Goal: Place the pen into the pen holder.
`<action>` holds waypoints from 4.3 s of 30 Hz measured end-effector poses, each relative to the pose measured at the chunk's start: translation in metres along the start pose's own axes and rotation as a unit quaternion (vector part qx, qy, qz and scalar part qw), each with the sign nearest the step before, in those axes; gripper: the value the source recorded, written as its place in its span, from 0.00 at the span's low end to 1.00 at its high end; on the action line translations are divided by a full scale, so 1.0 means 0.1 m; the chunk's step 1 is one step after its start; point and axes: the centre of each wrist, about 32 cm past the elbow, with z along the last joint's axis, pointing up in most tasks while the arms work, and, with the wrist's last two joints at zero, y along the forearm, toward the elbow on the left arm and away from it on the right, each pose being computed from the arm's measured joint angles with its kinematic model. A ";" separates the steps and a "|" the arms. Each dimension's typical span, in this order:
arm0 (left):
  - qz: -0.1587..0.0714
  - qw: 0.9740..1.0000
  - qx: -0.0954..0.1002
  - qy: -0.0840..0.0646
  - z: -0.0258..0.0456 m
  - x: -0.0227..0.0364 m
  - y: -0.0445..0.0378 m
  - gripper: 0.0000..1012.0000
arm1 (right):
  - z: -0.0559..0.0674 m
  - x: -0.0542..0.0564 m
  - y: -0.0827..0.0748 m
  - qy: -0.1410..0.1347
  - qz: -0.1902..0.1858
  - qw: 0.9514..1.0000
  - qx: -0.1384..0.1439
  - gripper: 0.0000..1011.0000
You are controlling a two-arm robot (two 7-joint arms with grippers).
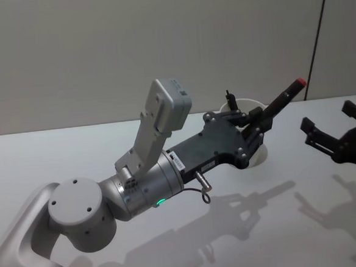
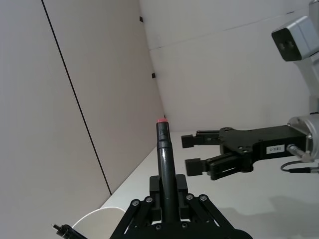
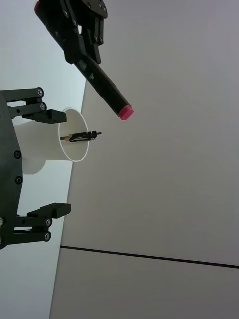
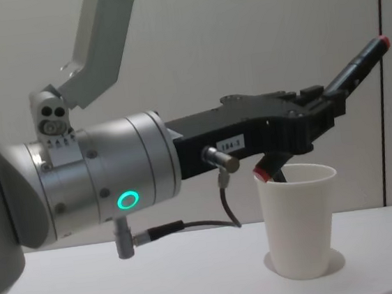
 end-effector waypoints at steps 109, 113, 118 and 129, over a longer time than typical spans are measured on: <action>0.000 1.000 0.000 0.001 -0.002 0.001 0.000 0.18 | 0.23 -0.20 0.32 0.405 0.096 0.909 -0.009 0.99; 0.000 1.000 0.000 0.001 -0.002 0.001 0.000 0.18 | 0.22 -0.21 0.33 0.404 0.094 0.910 -0.007 0.99; 0.000 1.000 0.000 0.000 -0.001 0.001 0.000 0.18 | 0.20 -0.23 0.34 0.403 0.090 0.911 -0.006 0.99; 0.000 1.000 0.000 0.001 -0.002 0.001 0.000 0.18 | 0.16 -0.27 0.38 0.402 0.087 0.911 -0.005 0.99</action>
